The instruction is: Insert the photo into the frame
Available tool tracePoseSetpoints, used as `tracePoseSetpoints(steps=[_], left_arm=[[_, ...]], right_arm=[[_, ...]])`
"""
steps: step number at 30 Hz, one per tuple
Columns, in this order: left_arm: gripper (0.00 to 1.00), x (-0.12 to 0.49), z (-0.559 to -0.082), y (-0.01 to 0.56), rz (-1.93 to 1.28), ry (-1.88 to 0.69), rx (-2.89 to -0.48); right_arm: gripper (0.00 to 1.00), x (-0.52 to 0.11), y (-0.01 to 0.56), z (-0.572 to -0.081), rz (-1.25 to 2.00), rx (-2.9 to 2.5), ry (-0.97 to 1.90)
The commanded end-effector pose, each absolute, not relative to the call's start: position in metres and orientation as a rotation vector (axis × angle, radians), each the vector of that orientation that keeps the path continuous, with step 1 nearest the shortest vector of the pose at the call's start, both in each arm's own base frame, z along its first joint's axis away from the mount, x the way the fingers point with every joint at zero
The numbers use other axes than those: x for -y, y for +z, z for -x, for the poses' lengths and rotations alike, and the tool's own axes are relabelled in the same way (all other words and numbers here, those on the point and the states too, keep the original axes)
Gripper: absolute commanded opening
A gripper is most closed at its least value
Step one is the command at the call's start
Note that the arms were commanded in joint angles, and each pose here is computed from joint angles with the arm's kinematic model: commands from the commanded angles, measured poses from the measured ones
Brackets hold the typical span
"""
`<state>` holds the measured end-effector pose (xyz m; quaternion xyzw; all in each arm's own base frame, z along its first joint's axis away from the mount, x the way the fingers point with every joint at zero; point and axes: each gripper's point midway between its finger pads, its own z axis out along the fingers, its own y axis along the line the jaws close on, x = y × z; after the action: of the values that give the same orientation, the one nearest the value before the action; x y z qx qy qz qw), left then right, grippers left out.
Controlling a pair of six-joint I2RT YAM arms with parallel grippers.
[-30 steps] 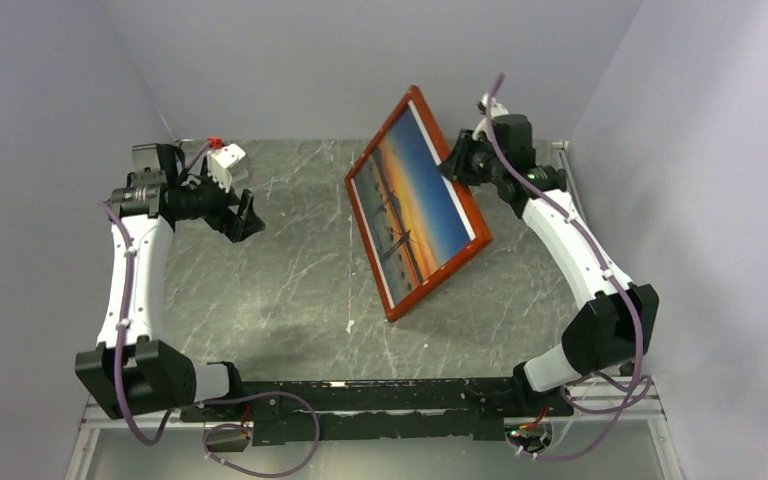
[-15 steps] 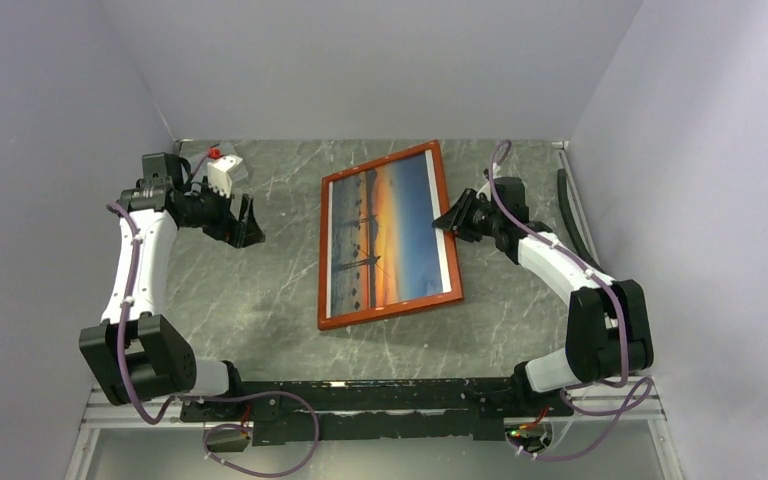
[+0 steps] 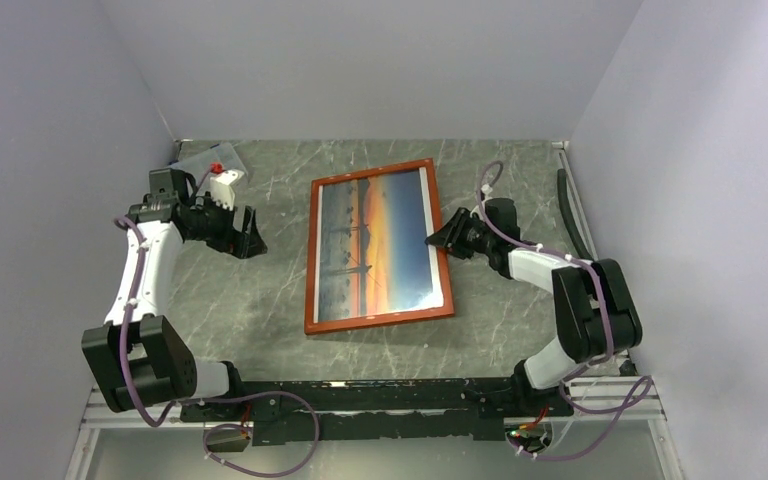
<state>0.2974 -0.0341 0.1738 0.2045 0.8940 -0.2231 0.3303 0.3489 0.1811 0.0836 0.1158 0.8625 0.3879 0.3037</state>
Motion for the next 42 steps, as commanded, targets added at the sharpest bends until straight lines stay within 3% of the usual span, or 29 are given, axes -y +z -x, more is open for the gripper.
tracePoseSetpoints(steps=[1,13,15,16,22,29,34,42], left_arm=[[0.94,0.031,-0.302,0.174,-0.521,-0.549,-2.314],[0.94,0.03,-0.305,0.16,-0.483,-0.561,-2.331],[0.94,0.031,-0.305,0.161,-0.476,-0.57,-2.326],[0.94,0.031,-0.307,0.161,-0.47,-0.567,-2.323],[0.94,0.028,-0.318,0.154,-0.409,-0.558,-2.317],[0.94,0.006,-0.359,0.132,-0.128,-0.435,-2.274],[0.94,-0.003,-0.382,0.101,-0.062,-0.372,-2.157],[0.95,-0.018,-0.396,0.082,0.01,-0.262,-1.974]], right_arm=[[0.36,-0.187,0.074,-0.353,-0.202,-2.262,1.036],[0.74,-0.166,0.046,-0.353,-0.252,-2.367,0.855],[0.98,-0.158,0.049,-0.356,-0.259,-2.379,0.778],[1.0,-0.152,0.048,-0.356,-0.271,-2.391,0.732],[1.0,-0.106,0.081,-0.363,-0.353,-2.325,0.412],[1.0,-0.032,0.151,-0.374,-0.484,-2.016,0.018],[1.0,0.017,0.139,-0.361,-0.489,-1.961,-0.31],[1.0,0.038,0.137,-0.352,-0.533,-1.776,-0.316]])
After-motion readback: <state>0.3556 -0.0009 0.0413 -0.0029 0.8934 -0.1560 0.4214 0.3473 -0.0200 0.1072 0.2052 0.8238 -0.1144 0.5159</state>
